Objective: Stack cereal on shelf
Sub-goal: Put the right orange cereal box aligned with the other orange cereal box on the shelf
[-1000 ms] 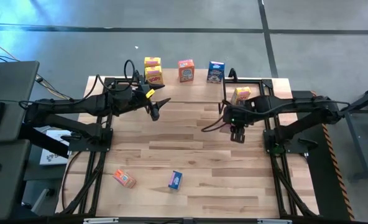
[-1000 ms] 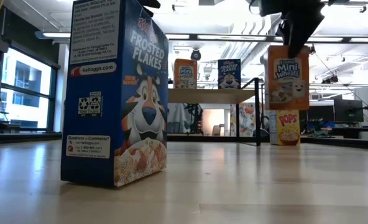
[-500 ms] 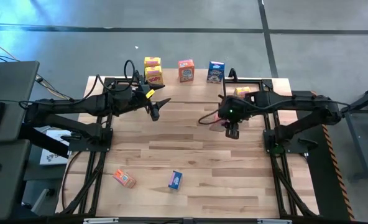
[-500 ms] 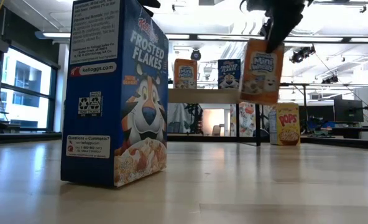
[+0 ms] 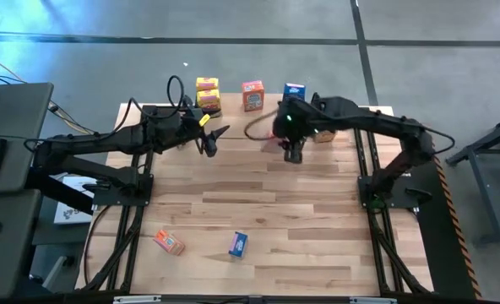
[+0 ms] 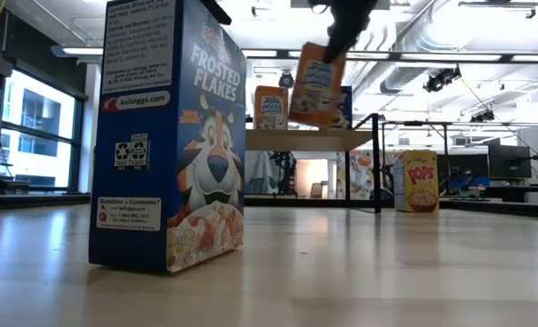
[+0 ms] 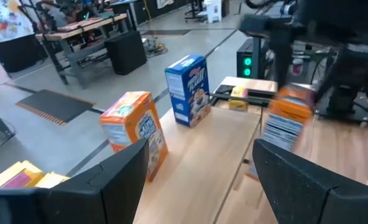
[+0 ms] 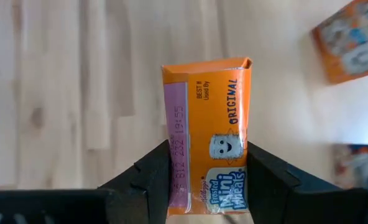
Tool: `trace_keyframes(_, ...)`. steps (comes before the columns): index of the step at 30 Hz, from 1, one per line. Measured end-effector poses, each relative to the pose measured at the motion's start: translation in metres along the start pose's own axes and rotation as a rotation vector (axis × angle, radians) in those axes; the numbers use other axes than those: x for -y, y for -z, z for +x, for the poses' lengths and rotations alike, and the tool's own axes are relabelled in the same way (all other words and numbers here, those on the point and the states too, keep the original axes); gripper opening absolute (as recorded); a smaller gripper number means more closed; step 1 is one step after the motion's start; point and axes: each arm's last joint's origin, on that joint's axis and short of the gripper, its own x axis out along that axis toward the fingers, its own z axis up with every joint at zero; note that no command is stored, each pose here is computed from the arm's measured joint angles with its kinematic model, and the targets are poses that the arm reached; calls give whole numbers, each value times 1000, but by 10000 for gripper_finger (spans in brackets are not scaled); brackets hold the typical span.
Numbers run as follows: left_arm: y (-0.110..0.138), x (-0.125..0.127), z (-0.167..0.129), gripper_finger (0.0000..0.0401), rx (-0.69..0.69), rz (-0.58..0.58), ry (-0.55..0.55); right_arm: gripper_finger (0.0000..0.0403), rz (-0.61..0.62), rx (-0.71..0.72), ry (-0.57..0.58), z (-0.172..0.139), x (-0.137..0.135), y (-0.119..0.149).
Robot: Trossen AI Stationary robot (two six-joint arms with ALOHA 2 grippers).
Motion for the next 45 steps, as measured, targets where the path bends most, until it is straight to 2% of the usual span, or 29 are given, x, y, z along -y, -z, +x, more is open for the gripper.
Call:
trace_keyframes(6, 6, 0, 0, 278, -55, 19, 1, 158, -7, -31, -32, 4, 32, -25)
trace_keyframes(17, 6, 0, 0, 278, -62, 11, 1, 158, -96, -63, -3, 10, 67, -59)
trace_keyframes(21, 6, 0, 0, 278, -63, -18, 0, 158, -143, -82, 32, 22, 76, -56)
trace_keyframes(24, 6, 0, 0, 278, -62, -36, 4, 158, -133, -80, 40, 24, 84, -54)
trace_keyframes(45, 6, 0, 0, 278, -54, -4, 3, 158, -175, 3, 58, 30, 83, -65)
